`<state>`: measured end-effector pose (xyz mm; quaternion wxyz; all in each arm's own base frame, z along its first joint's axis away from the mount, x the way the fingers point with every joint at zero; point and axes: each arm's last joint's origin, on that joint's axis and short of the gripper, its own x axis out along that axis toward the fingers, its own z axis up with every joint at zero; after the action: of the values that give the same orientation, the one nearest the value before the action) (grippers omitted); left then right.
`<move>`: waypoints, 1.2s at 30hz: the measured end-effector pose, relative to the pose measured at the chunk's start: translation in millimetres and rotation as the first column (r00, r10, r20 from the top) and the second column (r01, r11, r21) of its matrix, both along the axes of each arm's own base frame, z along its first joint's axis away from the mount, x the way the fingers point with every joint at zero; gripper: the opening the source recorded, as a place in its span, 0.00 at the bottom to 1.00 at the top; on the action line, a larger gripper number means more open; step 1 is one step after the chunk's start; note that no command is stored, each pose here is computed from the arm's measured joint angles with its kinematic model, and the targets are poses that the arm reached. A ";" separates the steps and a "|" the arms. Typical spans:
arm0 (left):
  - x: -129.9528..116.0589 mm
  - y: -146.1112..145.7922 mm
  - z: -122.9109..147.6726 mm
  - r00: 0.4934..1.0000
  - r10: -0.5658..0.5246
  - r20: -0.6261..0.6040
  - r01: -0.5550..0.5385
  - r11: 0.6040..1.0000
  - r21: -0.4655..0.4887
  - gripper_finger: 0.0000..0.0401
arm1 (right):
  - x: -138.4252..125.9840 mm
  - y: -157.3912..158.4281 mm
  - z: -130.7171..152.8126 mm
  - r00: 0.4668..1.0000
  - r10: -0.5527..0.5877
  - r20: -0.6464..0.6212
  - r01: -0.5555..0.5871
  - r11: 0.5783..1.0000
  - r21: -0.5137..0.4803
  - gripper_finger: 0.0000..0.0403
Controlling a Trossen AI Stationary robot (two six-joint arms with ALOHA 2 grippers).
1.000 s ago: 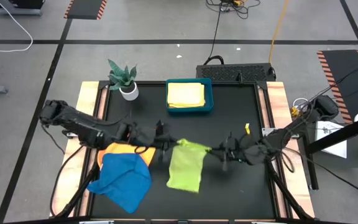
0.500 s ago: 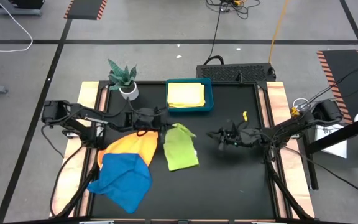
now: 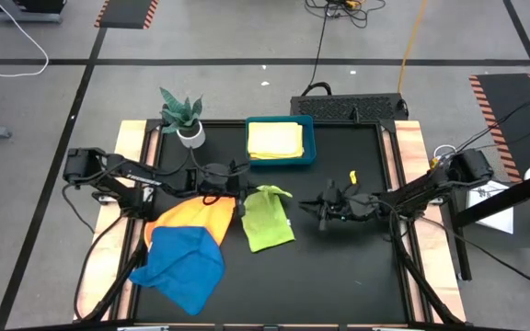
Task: Fold microfiber towels
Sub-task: Fold the green microfiber cloth
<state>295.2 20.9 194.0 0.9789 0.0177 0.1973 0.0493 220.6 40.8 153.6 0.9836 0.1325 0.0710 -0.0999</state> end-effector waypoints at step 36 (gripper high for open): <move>7.1 3.6 17.2 0.945 0.313 0.097 -0.304 0.948 -0.096 0.01 | 80.2 -35.6 66.9 0.988 -0.139 -0.071 0.109 0.941 -0.319 0.64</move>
<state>302.3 24.4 211.1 0.9685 -0.0554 0.1445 0.1949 300.8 5.1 220.5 0.9795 -0.0262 0.0912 -0.1776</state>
